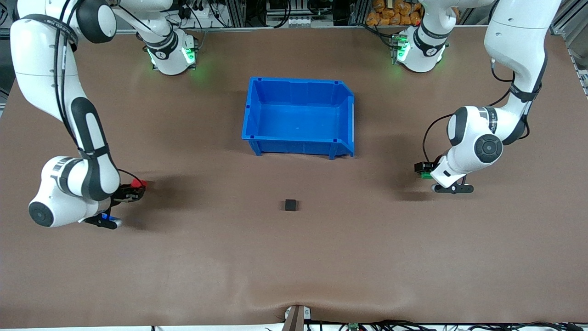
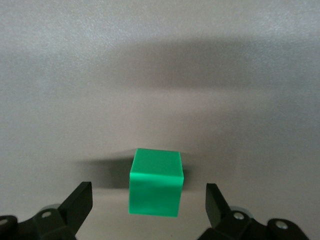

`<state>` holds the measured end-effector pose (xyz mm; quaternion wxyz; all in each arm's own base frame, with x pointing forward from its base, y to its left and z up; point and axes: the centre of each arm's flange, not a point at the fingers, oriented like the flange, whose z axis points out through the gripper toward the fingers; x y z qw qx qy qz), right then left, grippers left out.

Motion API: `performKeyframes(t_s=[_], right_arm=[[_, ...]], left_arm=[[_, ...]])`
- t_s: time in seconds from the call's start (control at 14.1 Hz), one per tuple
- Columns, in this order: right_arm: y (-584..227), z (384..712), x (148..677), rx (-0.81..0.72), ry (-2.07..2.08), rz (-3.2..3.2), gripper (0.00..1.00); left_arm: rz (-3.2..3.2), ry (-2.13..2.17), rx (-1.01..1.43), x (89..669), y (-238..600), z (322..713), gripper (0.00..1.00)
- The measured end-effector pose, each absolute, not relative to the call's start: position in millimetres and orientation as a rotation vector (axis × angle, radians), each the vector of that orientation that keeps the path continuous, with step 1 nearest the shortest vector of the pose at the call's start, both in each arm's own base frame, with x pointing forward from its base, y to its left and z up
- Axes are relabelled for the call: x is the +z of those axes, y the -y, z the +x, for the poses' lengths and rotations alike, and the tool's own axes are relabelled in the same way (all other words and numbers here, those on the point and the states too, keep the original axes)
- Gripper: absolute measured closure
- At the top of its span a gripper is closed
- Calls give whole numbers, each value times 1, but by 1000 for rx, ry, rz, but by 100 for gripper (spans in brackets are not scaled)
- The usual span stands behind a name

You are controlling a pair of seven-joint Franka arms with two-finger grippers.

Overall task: Attach green and red cubes to black cube
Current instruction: 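Close the right gripper on the red cube while the left gripper grasps the green cube, then carry the red cube and the green cube toward the black cube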

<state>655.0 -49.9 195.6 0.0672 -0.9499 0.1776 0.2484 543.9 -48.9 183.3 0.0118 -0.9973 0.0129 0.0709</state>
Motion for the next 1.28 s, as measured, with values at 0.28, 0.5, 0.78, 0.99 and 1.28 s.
performKeyframes(t_s=[0.28,0.5,0.78,0.99,1.28], right_arm=[[-49,673,223,819,-1093,-2592,60],[-129,680,229,806,-1424,-2368,60],[-220,683,235,712,-1726,-2106,60],[-288,673,222,585,-1916,-1963,60],[-344,650,183,504,-1996,-1910,60]], left_arm=[[-3113,-43,204,179,50,545,0],[-3116,-47,184,171,51,545,0],[-3116,-49,182,169,51,545,12],[-3117,-42,168,174,51,547,43],[-3115,72,153,177,52,550,60]])
